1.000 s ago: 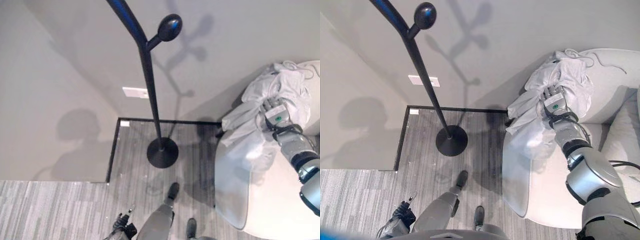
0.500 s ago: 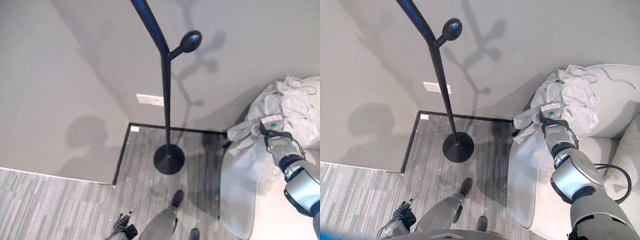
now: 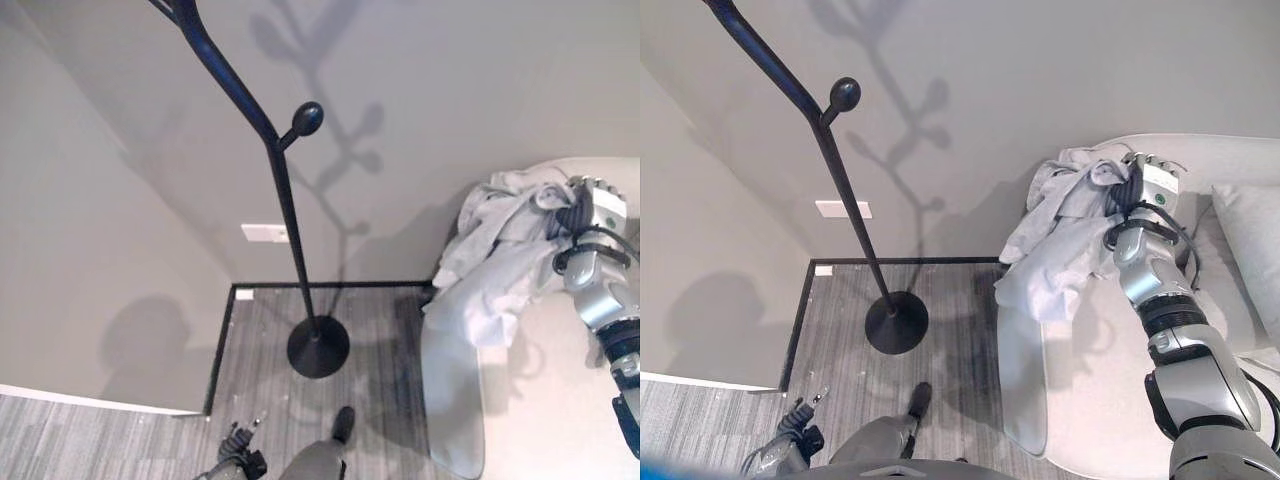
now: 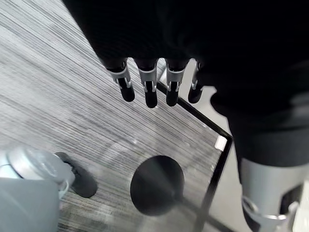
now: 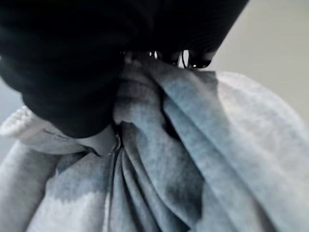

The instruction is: Hang the clothes on the sofa on the clothes rack.

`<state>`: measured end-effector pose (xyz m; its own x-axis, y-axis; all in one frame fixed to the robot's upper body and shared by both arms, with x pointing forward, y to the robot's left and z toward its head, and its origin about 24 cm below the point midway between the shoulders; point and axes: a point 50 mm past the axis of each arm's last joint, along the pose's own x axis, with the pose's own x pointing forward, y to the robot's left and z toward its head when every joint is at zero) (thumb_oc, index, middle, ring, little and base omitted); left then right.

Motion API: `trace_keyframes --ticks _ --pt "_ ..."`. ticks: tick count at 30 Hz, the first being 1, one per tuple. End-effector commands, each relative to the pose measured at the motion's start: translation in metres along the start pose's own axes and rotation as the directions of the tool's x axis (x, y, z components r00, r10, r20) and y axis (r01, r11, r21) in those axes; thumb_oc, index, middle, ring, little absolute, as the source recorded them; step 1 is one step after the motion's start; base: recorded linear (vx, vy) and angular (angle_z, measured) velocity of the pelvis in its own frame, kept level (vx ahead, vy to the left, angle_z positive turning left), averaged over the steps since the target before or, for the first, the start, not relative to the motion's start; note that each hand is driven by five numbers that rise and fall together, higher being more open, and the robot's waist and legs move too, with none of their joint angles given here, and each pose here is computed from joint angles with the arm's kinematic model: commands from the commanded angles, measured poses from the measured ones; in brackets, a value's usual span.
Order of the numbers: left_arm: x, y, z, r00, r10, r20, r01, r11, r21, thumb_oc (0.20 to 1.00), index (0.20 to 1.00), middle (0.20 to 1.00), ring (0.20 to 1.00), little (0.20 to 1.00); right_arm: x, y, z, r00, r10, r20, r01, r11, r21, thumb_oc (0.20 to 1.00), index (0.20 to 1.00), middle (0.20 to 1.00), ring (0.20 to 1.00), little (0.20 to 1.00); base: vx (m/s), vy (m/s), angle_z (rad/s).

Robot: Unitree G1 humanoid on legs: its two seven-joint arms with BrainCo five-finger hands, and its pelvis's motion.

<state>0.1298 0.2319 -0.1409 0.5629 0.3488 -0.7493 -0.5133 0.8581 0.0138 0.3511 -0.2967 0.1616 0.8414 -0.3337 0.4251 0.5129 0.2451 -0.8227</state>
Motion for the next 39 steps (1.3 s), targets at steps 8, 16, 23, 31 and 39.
trace_keyframes --ticks 8,16,23,31,39 --pt "-0.004 -0.049 0.05 0.948 -0.226 0.222 0.199 0.97 0.138 1.0 1.0 1.0 1.0 1.0 0.039 -0.089 0.071 0.918 -0.344 0.198 0.279 0.914 0.295 0.2 0.2 0.2 0.2 0.2 -0.05 -0.024 0.02" --pt "-0.014 -0.085 0.103 0.848 -0.337 0.409 0.192 0.915 0.355 1.0 1.0 1.0 1.0 1.0 0.032 -0.165 0.118 0.736 -0.587 0.337 0.422 0.787 0.45 0.2 0.2 0.2 0.2 0.2 -0.03 -0.015 0.01" --pt "-0.017 -0.088 0.101 0.836 -0.35 0.422 0.17 0.897 0.408 1.0 1.0 1.0 1.0 1.0 0.039 -0.219 0.143 0.621 -0.695 0.362 0.497 0.707 0.503 0.2 0.2 0.2 0.2 0.2 -0.01 -0.007 0.01" --pt "-0.02 -0.093 0.12 0.784 -0.357 0.508 0.115 0.887 0.447 1.0 1.0 1.0 1.0 1.0 0.054 -0.264 0.176 0.574 -0.749 0.332 0.503 0.642 0.579 0.2 0.2 0.2 0.2 0.2 0.0 0.0 0.0" --pt "-0.022 -0.113 0.156 0.687 -0.389 0.613 -0.017 0.835 0.55 1.0 1.0 1.0 1.0 1.0 0.064 -0.296 0.23 0.578 -0.739 0.346 0.451 0.643 0.619 0.2 0.2 0.2 0.2 0.2 0.0 0.0 0.0"
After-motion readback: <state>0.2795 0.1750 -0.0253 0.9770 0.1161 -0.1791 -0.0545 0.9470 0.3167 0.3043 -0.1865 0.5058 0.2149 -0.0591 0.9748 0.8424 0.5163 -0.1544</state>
